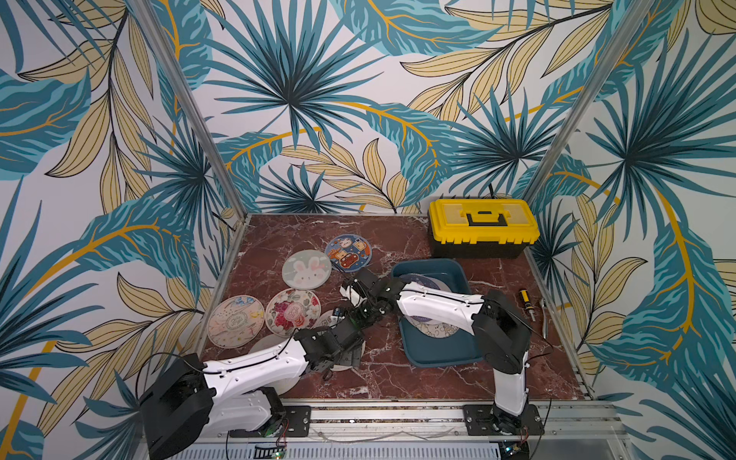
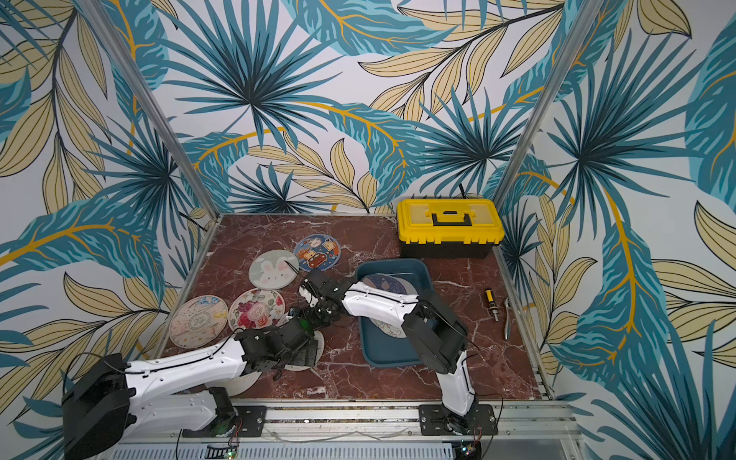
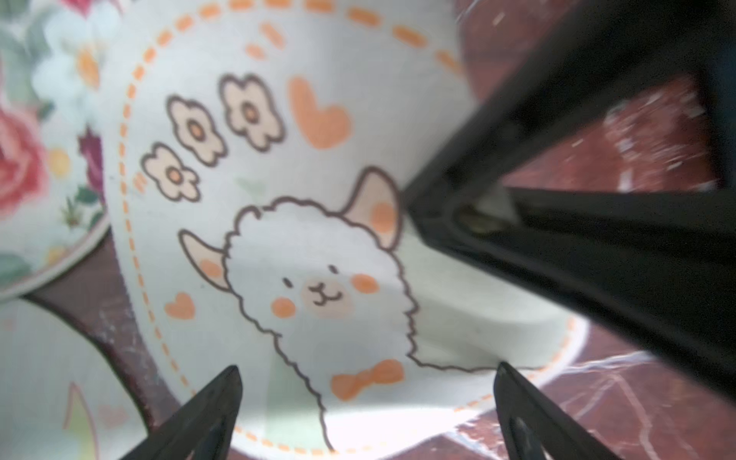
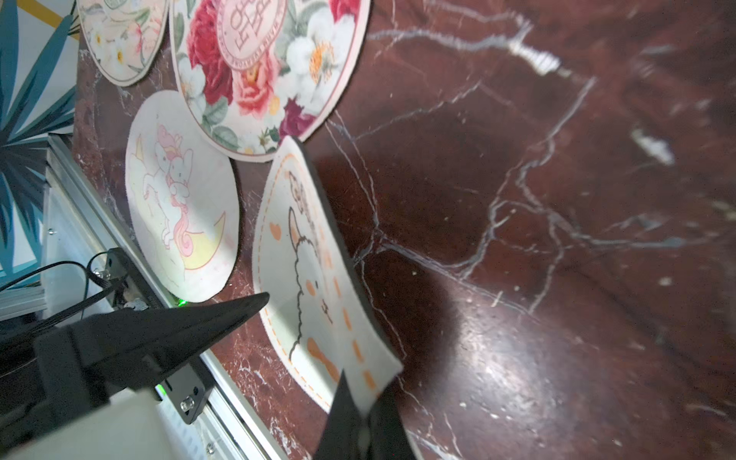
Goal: Put the coasters into the storage box
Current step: Pick up the coaster from the center of the board, then place the coaster in the storage box.
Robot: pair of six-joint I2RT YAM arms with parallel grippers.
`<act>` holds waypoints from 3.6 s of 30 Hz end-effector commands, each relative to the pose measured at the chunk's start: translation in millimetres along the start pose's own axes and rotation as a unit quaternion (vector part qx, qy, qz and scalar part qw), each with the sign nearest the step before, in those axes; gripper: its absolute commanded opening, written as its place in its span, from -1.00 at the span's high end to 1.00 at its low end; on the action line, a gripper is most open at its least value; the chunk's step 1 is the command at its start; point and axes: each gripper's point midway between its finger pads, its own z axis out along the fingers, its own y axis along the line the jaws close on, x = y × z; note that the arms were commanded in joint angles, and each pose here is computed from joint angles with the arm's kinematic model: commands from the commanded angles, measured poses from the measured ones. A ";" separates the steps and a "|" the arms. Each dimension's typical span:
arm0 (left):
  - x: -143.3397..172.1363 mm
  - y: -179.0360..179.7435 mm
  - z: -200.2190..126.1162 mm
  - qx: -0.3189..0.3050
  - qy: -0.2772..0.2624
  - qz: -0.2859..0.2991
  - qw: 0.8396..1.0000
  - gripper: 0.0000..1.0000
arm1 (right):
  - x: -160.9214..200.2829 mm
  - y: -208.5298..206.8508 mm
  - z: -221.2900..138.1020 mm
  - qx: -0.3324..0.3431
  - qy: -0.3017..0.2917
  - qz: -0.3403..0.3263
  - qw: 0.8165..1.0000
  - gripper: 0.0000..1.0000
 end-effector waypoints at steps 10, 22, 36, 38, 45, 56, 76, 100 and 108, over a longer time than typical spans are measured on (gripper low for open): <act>-111.9 -18.3 -56.7 0.057 -0.137 0.035 0.988 -0.99 | -49.1 -58.2 -81.7 0.134 -0.082 -0.006 0.988 1.00; -188.0 8.9 -87.7 0.095 -0.220 -0.025 0.971 -0.99 | -81.0 -88.9 -179.5 0.182 -0.195 0.005 0.964 1.00; -221.0 -5.5 -72.7 0.174 -0.211 -0.023 0.962 -0.99 | -53.4 -118.5 -251.3 0.249 -0.232 0.039 0.940 1.00; -224.0 -7.2 -70.1 0.175 -0.208 -0.019 0.962 -0.99 | -44.6 -126.8 -256.1 0.264 -0.228 0.049 0.936 1.00; -234.1 -11.9 -65.0 0.190 -0.218 -0.021 0.957 -0.99 | -23.5 -147.8 -250.8 0.287 -0.208 0.082 0.931 1.00; -237.9 -18.4 -58.7 0.205 -0.210 -0.022 0.956 -0.99 | -24.0 -163.0 -213.2 0.268 -0.193 0.114 0.937 1.00; -236.2 -14.0 -43.5 0.190 -0.198 -0.025 0.961 -0.99 | 26.3 -251.3 -160.3 0.338 -0.102 0.217 0.910 1.00; -232.0 -6.4 -38.8 0.176 -0.197 -0.030 0.964 -0.99 | 37.5 -278.3 -118.0 0.365 -0.029 0.222 0.904 0.27; -231.2 -5.4 -38.1 0.174 -0.197 -0.030 0.964 -0.99 | 32.9 -274.9 -134.4 0.374 -0.040 0.213 0.902 -0.29</act>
